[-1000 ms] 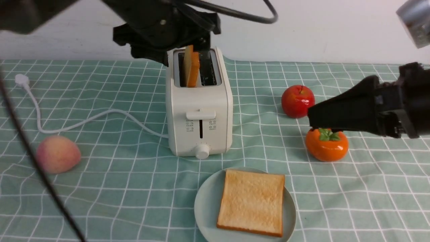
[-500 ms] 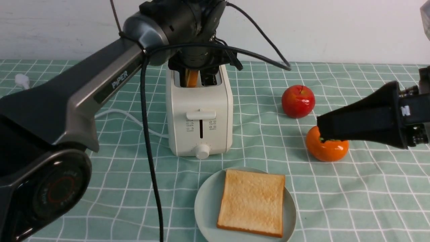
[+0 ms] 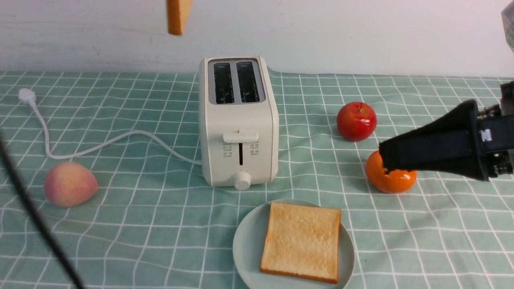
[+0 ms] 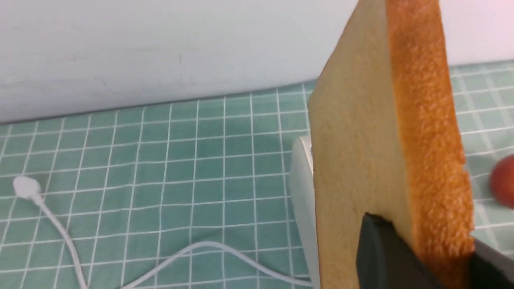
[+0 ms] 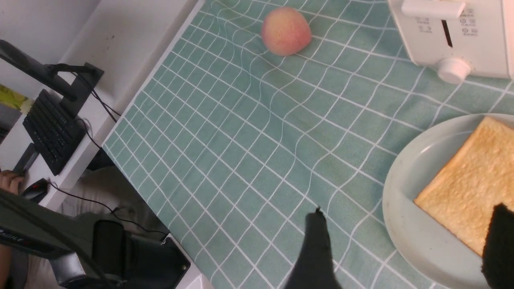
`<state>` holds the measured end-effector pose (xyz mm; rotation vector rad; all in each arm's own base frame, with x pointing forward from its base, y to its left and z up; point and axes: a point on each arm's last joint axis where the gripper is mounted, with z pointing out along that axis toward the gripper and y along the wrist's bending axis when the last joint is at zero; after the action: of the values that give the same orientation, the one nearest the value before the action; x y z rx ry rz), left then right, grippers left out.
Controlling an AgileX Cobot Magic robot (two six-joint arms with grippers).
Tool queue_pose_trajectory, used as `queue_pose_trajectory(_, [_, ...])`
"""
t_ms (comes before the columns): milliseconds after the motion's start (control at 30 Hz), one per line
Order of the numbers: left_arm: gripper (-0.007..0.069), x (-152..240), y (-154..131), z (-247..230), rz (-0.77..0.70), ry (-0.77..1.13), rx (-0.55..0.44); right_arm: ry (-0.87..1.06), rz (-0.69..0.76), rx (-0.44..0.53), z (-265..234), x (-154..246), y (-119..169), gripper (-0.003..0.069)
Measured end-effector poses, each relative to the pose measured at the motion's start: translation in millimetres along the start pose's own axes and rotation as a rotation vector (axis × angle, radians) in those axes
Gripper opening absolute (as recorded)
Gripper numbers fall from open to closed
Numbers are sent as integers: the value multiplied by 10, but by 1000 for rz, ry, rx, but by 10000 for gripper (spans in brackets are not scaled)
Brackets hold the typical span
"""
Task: Take toasted bread from bread machine on blue coffee table place on plate.
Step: 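Reach for a toast slice standing in the toaster with the left gripper, then place the slice of bread on the plate with the left gripper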
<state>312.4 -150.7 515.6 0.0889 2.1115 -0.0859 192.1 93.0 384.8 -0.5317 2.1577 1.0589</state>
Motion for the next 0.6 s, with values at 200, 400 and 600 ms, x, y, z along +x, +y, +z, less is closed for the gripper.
queue_pose_trajectory(200, [85, 114, -63, -561, 23, 49, 318, 43, -48, 67, -19, 45, -43, 519])
queue_pose_trajectory(400, [85, 706, -529, -127, 85, 338, 722, -20, -99, 207, -190, 61, 6, 519])
queue_pose_trajectory(600, [85, 1600, -777, 639, -40, 681, 831, -187, -178, 353, -500, 74, 185, 519])
